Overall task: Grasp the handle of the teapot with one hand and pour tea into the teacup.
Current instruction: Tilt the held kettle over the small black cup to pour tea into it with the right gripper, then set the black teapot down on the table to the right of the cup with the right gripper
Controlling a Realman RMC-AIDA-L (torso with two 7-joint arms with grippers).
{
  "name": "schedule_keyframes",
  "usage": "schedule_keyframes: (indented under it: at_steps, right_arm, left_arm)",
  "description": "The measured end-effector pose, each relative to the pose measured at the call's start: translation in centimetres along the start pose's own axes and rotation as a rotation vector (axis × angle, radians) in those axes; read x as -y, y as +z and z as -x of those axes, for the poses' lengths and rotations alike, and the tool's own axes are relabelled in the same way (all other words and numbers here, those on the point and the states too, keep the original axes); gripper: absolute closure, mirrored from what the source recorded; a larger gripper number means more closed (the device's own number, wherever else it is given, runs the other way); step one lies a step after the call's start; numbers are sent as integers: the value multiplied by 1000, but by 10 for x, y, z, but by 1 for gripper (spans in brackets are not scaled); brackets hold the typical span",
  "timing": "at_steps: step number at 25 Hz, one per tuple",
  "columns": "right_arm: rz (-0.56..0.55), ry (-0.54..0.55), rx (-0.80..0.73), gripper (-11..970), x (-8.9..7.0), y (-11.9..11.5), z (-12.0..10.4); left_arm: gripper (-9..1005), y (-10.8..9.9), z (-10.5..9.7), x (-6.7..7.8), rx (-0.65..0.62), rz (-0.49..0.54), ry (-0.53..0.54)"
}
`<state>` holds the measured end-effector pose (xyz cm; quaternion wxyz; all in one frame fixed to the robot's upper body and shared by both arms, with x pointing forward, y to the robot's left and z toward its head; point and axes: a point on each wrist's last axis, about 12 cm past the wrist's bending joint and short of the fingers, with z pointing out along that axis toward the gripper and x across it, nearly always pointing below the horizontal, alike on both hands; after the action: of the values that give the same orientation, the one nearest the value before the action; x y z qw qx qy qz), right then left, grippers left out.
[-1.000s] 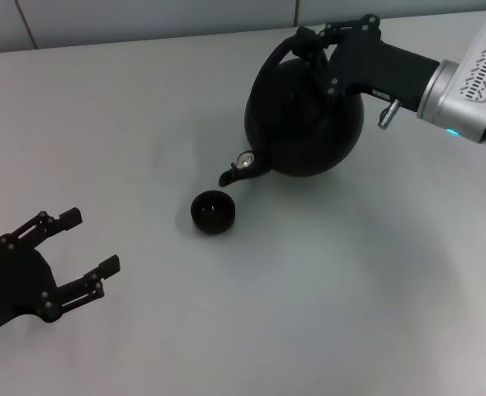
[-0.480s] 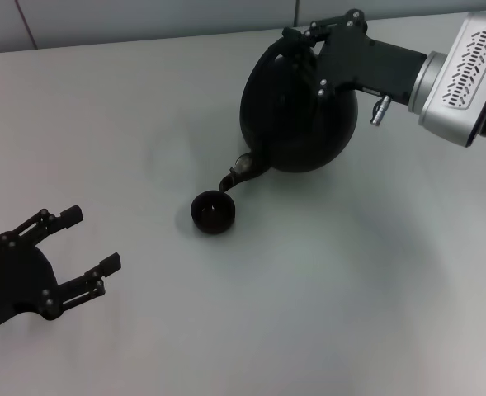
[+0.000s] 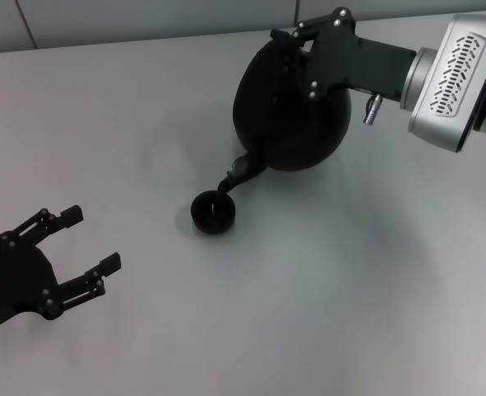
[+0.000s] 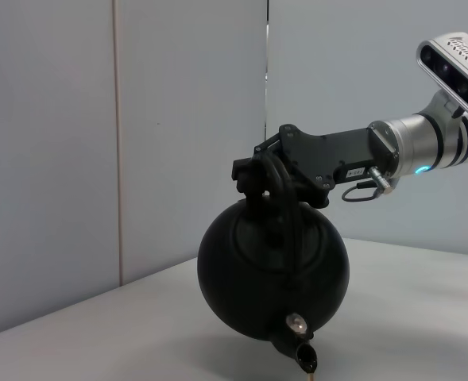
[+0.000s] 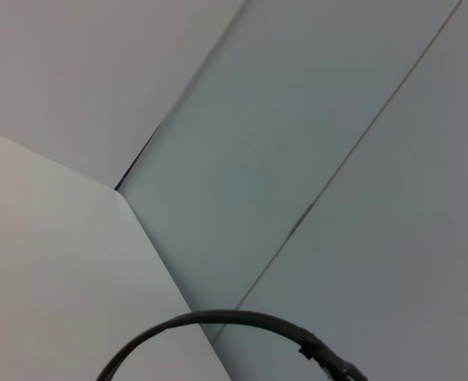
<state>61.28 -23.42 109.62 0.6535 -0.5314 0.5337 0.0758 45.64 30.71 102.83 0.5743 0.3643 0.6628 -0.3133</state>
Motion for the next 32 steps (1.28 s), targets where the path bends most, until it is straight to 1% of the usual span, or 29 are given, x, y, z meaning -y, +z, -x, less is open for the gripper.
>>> schedule_keyframes:
  at_steps: [10, 13, 15, 16, 17, 18, 20, 21, 22, 25, 26, 27, 30, 31, 32]
  right_arm:
    - [12, -14, 4, 834, 1, 2, 2]
    - [13, 10, 4, 833, 1, 2, 2]
    - [11, 65, 0, 833, 0, 1, 1]
    - [3, 137, -7, 832, 1, -2, -1]
    - [3, 137, -7, 832, 1, -2, -1]
    - [-2, 166, -11, 831, 1, -3, -2]
    - [-14, 250, -22, 831, 4, -8, -4]
    - [-27, 319, -32, 830, 5, -13, -7]
    - [-27, 319, -32, 830, 5, -13, -7]
    - [-71, 446, -29, 829, 4, -23, -11]
    - [-111, 531, -19, 829, 3, -31, -14]
    - [-111, 531, -19, 828, 3, -31, -14]
    - [-173, 635, 5, 827, -2, -45, -20]
    - [-213, 682, 25, 827, -6, -54, -23]
    - [-213, 682, 25, 827, -6, -54, -23]
  left_arm:
    - [144, 1, 1, -1, 5, 4, 0]
    - [145, 1, 1, -1, 6, 4, 0]
    - [145, 0, 1, -1, 7, 6, -1]
    - [145, 0, 1, -1, 8, 8, -2]
    - [145, 0, 1, -1, 8, 8, -2]
    - [145, 0, 1, -1, 10, 9, -2]
    - [145, 0, 1, -1, 10, 9, -2]
    - [145, 0, 1, -1, 11, 9, -2]
    - [145, 0, 1, -1, 11, 9, -2]
    - [145, -1, 1, -1, 11, 9, -2]
    - [145, -1, 2, -2, 11, 8, 0]
    - [145, -1, 2, -2, 11, 8, 0]
    - [145, 0, 2, -2, 11, 7, 3]
    - [145, 0, 2, -2, 12, 7, 4]
    - [145, 0, 2, -2, 12, 7, 4]
